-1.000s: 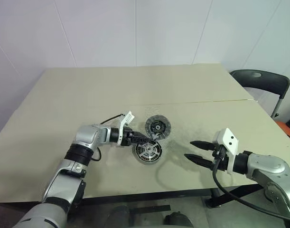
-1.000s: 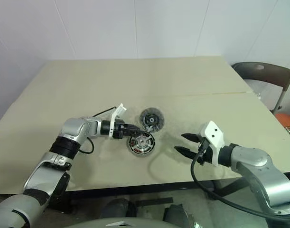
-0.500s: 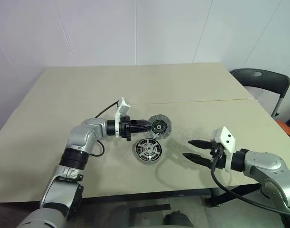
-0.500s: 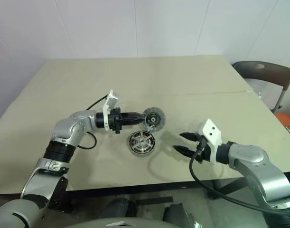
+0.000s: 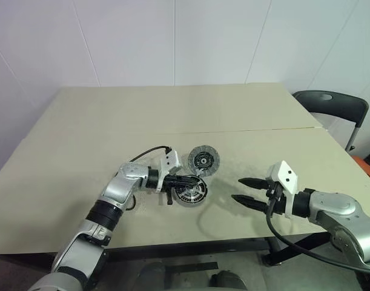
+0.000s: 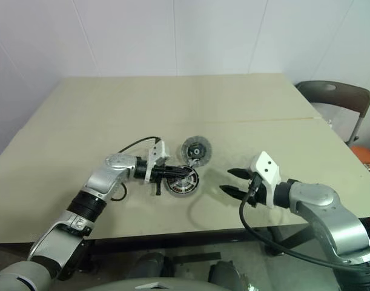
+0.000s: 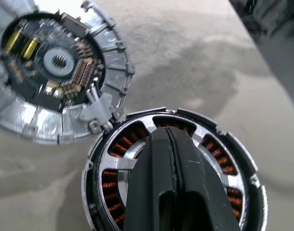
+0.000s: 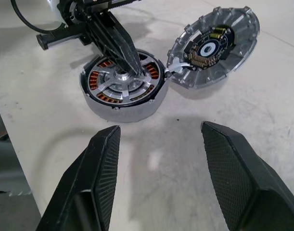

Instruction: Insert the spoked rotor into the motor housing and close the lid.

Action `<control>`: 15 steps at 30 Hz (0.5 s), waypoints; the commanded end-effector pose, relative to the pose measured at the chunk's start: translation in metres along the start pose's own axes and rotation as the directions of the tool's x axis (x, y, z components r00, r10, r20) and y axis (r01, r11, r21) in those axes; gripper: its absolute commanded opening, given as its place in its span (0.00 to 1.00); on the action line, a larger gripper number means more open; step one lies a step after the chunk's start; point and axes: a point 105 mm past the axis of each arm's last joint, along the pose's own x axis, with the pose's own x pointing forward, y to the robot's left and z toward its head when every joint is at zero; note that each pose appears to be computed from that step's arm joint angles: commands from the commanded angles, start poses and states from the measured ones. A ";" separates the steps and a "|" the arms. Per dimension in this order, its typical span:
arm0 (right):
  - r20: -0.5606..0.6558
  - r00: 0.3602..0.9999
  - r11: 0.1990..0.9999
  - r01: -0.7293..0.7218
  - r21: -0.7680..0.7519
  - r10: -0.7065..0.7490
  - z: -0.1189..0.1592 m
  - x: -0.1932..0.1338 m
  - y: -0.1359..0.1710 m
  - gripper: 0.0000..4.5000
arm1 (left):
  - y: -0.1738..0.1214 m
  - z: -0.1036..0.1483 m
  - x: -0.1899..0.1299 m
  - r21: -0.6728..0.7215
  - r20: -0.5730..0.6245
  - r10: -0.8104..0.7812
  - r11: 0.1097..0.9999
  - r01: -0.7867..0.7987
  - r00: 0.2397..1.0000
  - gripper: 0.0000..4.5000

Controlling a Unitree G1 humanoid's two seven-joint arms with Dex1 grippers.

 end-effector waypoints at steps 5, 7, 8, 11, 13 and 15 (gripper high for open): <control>0.044 0.999 0.999 0.017 -0.048 -0.014 0.014 -0.001 -0.001 0.63 | 0.006 -0.027 0.000 -0.016 -0.125 0.033 0.999 -0.035 0.992 0.01; 0.051 0.999 0.999 0.018 -0.050 -0.016 0.016 0.000 -0.001 0.63 | 0.010 -0.037 -0.002 0.010 -0.182 0.055 0.998 -0.054 0.982 0.01; 0.053 0.998 0.999 0.018 -0.051 -0.016 0.017 0.001 -0.001 0.63 | 0.012 -0.040 -0.003 0.023 -0.202 0.067 0.998 -0.064 0.977 0.01; 0.056 0.998 0.998 0.020 -0.054 -0.017 0.018 0.001 -0.002 0.63 | 0.016 -0.052 -0.006 0.064 -0.273 0.090 0.995 -0.075 0.958 0.01; 0.057 0.998 0.998 0.022 -0.055 -0.019 0.018 0.001 -0.003 0.63 | 0.014 -0.060 -0.007 0.075 -0.309 0.084 0.995 -0.064 0.947 0.01; 0.057 0.998 0.998 0.023 -0.056 -0.020 0.018 0.001 -0.004 0.63 | 0.011 -0.061 -0.006 0.070 -0.304 0.063 0.997 -0.044 0.951 0.01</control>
